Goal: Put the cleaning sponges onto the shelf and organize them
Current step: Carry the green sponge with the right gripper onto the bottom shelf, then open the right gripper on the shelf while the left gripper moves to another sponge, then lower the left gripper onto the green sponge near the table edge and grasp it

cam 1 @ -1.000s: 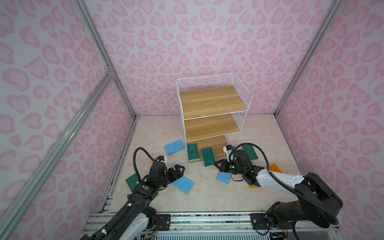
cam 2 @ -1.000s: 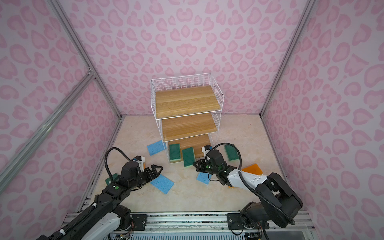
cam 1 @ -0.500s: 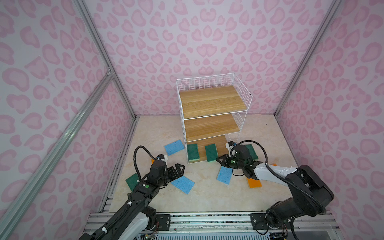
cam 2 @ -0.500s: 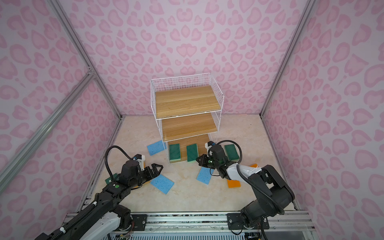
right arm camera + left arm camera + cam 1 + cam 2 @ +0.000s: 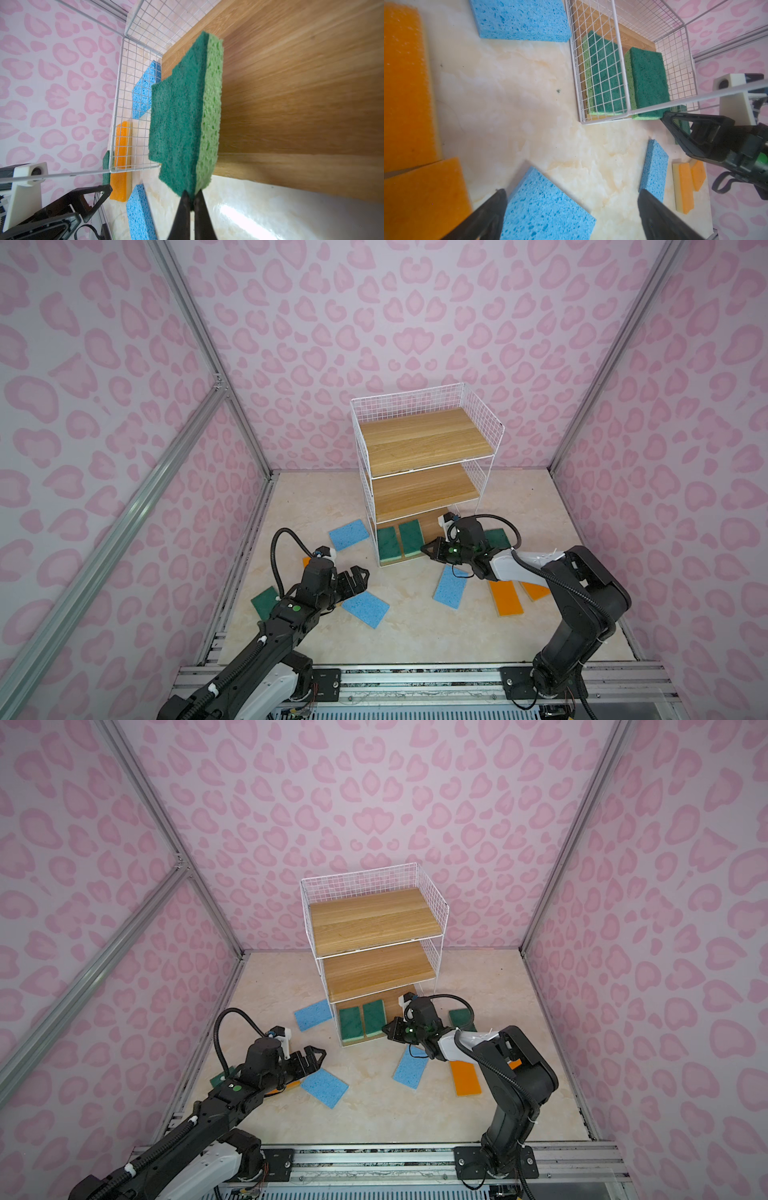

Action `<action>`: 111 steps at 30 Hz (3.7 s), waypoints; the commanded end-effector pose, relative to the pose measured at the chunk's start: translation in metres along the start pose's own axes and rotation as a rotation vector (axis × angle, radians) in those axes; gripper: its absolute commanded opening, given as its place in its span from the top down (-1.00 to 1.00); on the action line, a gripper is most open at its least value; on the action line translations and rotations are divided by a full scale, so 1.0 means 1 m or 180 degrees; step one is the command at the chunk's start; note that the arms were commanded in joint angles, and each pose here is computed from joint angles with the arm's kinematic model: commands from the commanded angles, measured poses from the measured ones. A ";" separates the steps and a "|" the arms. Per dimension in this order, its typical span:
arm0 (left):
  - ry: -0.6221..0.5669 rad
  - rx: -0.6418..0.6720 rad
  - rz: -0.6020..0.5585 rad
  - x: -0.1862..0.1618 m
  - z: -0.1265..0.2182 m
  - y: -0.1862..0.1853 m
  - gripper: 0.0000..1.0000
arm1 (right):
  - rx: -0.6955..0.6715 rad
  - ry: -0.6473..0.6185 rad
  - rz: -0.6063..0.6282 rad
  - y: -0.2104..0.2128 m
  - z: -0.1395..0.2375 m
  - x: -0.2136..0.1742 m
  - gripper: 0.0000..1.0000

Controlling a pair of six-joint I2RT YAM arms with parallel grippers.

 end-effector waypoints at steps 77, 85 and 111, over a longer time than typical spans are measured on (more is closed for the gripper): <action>-0.0484 0.2599 0.2751 0.017 0.108 0.218 -0.93 | -0.0103 -0.0071 0.0309 -0.007 0.053 -0.038 -0.54; -0.0492 0.2804 0.2923 0.008 0.107 0.231 -0.93 | -0.0151 -0.0023 0.0253 -0.015 0.044 -0.039 -0.53; -0.0300 0.2809 0.2984 -0.008 0.074 0.249 -0.59 | -0.0201 0.0013 0.0234 -0.021 0.036 -0.041 -0.49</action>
Point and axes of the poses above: each gripper's point midway between its finger pads, its own z axis back along the fingers, its own y axis along the line the jaws close on, x = y × z, the point moved 2 cm from there along z, back along the fingers, and after that the axes turned 11 degrees about -z, right-handed, at the moved point
